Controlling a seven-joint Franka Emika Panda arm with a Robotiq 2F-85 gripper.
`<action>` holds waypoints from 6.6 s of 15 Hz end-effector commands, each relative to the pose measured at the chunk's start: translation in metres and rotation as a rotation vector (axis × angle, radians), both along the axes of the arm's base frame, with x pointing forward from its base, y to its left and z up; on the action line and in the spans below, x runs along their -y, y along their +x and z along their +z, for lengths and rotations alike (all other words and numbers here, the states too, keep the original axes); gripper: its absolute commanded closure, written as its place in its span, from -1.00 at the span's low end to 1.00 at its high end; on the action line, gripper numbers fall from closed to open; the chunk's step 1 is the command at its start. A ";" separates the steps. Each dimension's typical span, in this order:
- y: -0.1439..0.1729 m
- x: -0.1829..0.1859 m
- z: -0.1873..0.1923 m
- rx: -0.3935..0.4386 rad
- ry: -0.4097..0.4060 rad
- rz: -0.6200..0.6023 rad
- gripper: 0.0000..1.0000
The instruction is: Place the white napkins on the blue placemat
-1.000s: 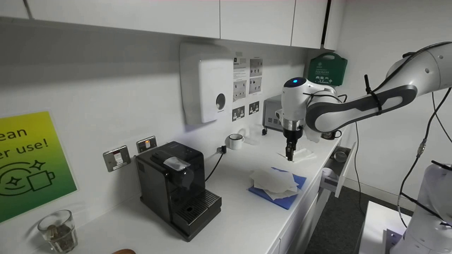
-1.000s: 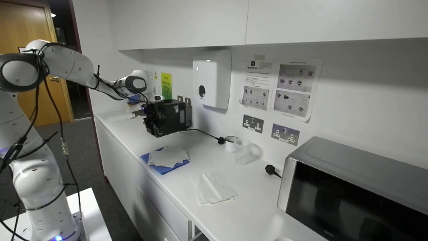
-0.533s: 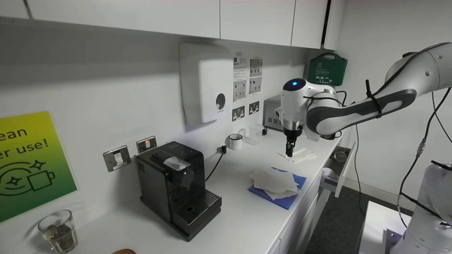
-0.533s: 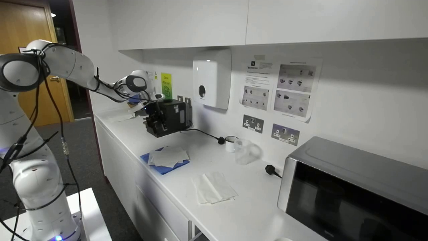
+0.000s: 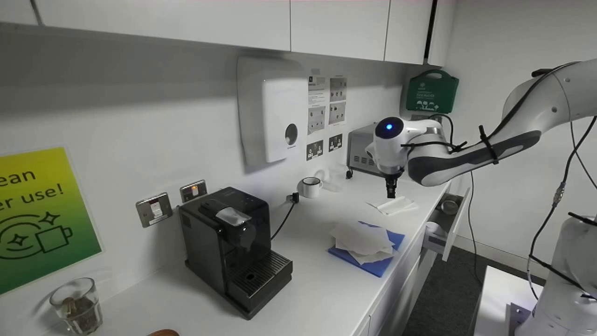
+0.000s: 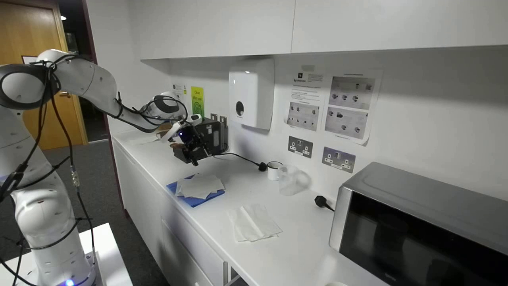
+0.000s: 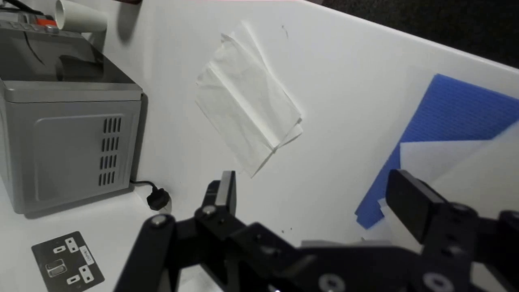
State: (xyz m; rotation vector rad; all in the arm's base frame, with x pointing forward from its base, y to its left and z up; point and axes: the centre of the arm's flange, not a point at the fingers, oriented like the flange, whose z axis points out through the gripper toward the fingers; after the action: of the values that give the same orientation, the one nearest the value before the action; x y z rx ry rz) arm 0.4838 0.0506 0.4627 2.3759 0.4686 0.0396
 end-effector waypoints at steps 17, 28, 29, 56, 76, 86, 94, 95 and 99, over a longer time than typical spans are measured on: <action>0.045 0.119 -0.085 -0.139 0.127 0.160 -1.00; 0.063 0.131 -0.122 -0.245 0.123 0.238 -1.00; 0.064 0.133 -0.124 -0.250 0.121 0.239 -1.00; 0.085 0.165 -0.164 -0.307 0.138 0.245 -1.00; 0.087 0.181 -0.168 -0.319 0.107 0.222 0.13; 0.084 0.182 -0.167 -0.321 0.126 0.205 1.00; 0.061 0.181 -0.127 -0.208 0.120 0.138 1.00; 0.057 0.180 -0.118 -0.186 0.115 0.131 1.00; 0.047 0.175 -0.087 -0.105 0.139 0.072 1.00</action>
State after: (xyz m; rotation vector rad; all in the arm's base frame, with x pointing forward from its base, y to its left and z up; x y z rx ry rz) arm 0.5548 -0.1264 0.3502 2.4786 0.6903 -0.0937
